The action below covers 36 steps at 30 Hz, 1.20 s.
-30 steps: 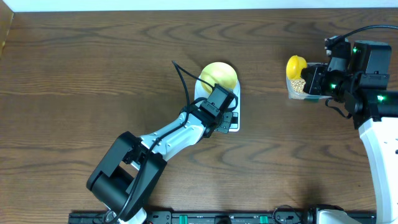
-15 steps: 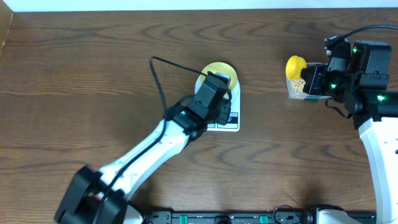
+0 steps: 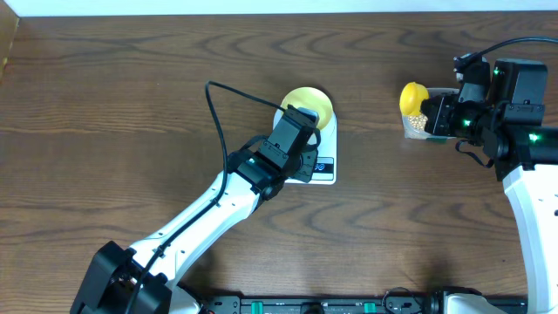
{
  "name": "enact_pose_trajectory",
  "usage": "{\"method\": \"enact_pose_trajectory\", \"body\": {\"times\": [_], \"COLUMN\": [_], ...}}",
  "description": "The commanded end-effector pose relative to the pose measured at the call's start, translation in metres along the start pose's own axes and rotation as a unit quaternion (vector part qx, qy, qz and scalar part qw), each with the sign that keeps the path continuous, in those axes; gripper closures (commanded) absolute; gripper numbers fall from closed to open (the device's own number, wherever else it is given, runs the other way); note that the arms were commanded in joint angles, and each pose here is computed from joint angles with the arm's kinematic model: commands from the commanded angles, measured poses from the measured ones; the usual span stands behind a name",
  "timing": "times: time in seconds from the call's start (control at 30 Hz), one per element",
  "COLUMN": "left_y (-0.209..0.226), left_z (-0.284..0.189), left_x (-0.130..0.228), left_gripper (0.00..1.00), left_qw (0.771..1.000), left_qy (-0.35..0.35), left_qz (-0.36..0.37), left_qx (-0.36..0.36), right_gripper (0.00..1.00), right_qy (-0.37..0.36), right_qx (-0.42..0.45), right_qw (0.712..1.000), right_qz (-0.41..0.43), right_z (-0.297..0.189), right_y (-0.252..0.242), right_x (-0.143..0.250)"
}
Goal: Scoop item into bowl and weigh 50g on scale
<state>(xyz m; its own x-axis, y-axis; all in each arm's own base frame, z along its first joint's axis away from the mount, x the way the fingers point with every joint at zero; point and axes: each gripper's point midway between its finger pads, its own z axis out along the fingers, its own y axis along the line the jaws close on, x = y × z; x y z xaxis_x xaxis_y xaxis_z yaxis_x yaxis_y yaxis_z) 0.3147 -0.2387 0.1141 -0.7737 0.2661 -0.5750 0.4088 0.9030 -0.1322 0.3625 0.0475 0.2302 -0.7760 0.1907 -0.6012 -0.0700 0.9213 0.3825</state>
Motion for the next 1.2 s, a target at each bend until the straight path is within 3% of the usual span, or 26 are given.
{"method": "enact_pose_trajectory", "body": {"times": [0.0, 0.13, 0.33, 0.5, 0.73, 0.83, 0.9, 1.17], "left_y": [0.003, 0.004, 0.028, 0.057, 0.13, 0.165, 0.182, 0.192], "left_z": [-0.001, -0.001, -0.003, -0.01, -0.057, -0.077, -0.08, -0.069], "left_x": [-0.003, -0.003, -0.019, -0.062, -0.153, -0.171, -0.174, -0.172], "left_gripper": [0.92, 0.92, 0.92, 0.92, 0.92, 0.92, 0.92, 0.7], "left_qw": [0.999, 0.998, 0.995, 0.989, 0.942, 0.915, 0.909, 0.91], "left_qy": [-0.002, -0.001, -0.032, -0.109, -0.305, -0.36, -0.366, -0.356], "left_qz": [0.039, 0.061, 0.069, 0.041, -0.039, -0.091, -0.105, -0.112], "left_qx": [-0.009, -0.01, -0.072, -0.091, -0.134, -0.159, -0.171, -0.179], "right_gripper": [0.99, 0.99, 0.99, 0.99, 0.99, 0.99, 0.99, 0.99], "right_qy": [-0.006, -0.006, -0.022, -0.053, -0.115, -0.132, -0.137, -0.145], "right_qx": [-0.006, -0.006, -0.008, 0.004, 0.017, 0.034, 0.045, 0.067], "right_qw": [1.0, 1.0, 0.999, 0.998, 0.991, 0.988, 0.987, 0.986], "right_qz": [-0.014, -0.015, -0.022, -0.037, -0.07, -0.071, -0.07, -0.054], "right_z": [-0.003, -0.003, -0.003, -0.005, -0.01, -0.012, -0.013, -0.02], "right_y": [0.002, 0.002, 0.004, 0.001, 0.001, -0.004, -0.009, -0.028], "right_x": [-0.004, -0.005, -0.013, -0.028, -0.058, -0.066, -0.069, -0.073]}}
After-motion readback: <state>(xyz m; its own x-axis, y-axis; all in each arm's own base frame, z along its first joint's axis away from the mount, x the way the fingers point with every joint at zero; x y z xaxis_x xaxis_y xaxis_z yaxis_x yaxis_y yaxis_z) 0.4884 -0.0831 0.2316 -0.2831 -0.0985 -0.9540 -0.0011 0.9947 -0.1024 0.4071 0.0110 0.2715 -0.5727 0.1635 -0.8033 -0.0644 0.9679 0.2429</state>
